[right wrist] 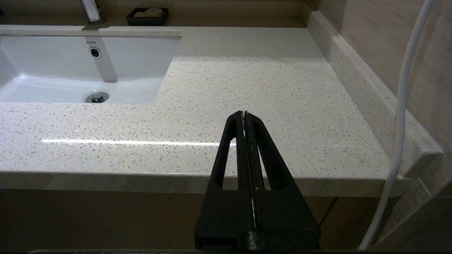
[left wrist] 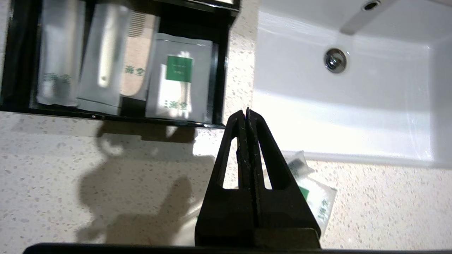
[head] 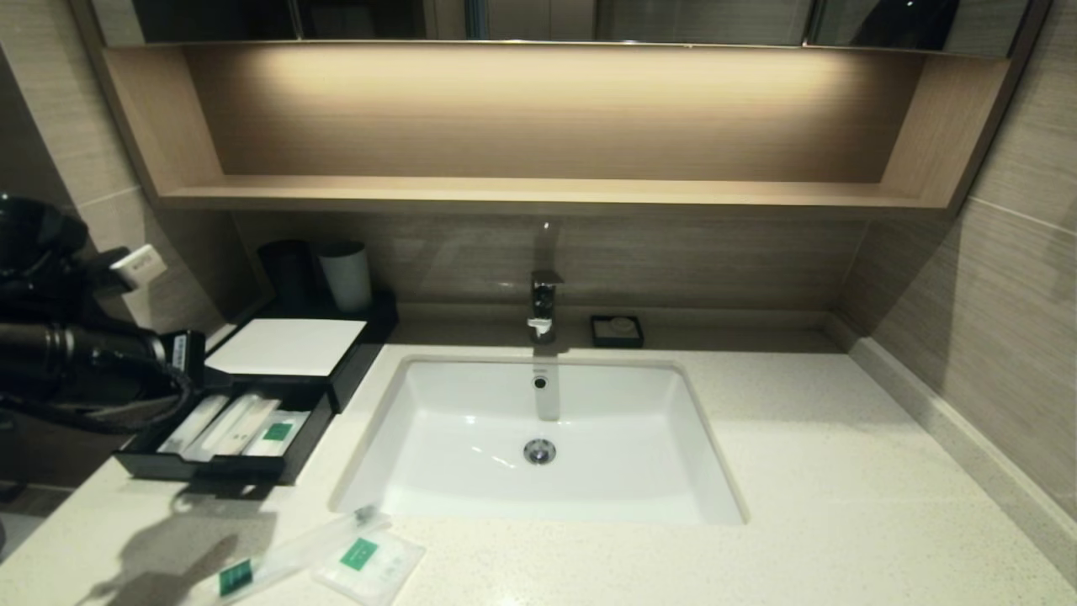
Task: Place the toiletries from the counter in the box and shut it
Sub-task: Open the drawer, then pick up the bathroom toiletry
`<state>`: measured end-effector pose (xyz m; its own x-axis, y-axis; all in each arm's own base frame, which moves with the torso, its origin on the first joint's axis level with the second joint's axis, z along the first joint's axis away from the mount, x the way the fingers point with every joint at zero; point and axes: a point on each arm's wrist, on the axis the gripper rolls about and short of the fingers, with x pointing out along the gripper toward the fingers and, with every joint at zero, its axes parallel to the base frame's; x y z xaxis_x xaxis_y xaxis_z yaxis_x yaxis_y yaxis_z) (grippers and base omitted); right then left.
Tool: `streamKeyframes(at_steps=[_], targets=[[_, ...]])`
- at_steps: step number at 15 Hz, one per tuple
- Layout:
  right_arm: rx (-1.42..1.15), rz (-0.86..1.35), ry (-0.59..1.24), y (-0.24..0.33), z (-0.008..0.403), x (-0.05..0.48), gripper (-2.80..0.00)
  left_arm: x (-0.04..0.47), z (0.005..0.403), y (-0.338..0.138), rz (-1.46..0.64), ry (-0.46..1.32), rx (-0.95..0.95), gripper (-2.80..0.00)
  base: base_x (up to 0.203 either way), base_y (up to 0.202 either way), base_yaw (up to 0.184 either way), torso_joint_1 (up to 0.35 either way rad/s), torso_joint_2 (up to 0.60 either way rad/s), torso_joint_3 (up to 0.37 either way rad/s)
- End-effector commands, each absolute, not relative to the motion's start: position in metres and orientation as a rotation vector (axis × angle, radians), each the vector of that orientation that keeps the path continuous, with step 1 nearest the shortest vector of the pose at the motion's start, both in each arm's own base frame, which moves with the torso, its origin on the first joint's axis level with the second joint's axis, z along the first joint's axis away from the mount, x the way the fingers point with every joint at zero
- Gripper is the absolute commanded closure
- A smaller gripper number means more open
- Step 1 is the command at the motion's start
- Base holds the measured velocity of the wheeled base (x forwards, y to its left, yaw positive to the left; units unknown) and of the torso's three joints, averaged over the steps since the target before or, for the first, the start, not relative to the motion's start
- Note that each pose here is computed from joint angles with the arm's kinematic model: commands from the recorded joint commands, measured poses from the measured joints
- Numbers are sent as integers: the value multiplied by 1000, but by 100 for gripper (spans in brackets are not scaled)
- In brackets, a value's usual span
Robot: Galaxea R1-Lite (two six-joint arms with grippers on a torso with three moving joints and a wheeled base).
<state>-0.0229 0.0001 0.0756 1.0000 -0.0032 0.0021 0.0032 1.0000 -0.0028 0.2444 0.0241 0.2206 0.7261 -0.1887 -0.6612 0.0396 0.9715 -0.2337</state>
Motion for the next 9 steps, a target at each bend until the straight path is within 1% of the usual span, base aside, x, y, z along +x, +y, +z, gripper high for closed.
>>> streamKeyframes(at_steps=[1, 3, 5, 9], targets=[[-3, -3, 0, 0, 75, -23, 0, 223, 222, 5, -224, 738, -174, 0, 0, 0, 0, 0, 0, 0], [-3, -3, 0, 0, 75, -23, 0, 216, 214, -2, -302, 754, -113, 0, 0, 0, 0, 0, 0, 0], [-3, -3, 0, 0, 75, -23, 0, 216, 207, -2, -337, 771, -49, 0, 0, 0, 0, 0, 0, 0], [-5, -3, 0, 0, 75, -23, 0, 215, 195, -3, -418, 795, 13, 0, 0, 0, 0, 0, 0, 0]])
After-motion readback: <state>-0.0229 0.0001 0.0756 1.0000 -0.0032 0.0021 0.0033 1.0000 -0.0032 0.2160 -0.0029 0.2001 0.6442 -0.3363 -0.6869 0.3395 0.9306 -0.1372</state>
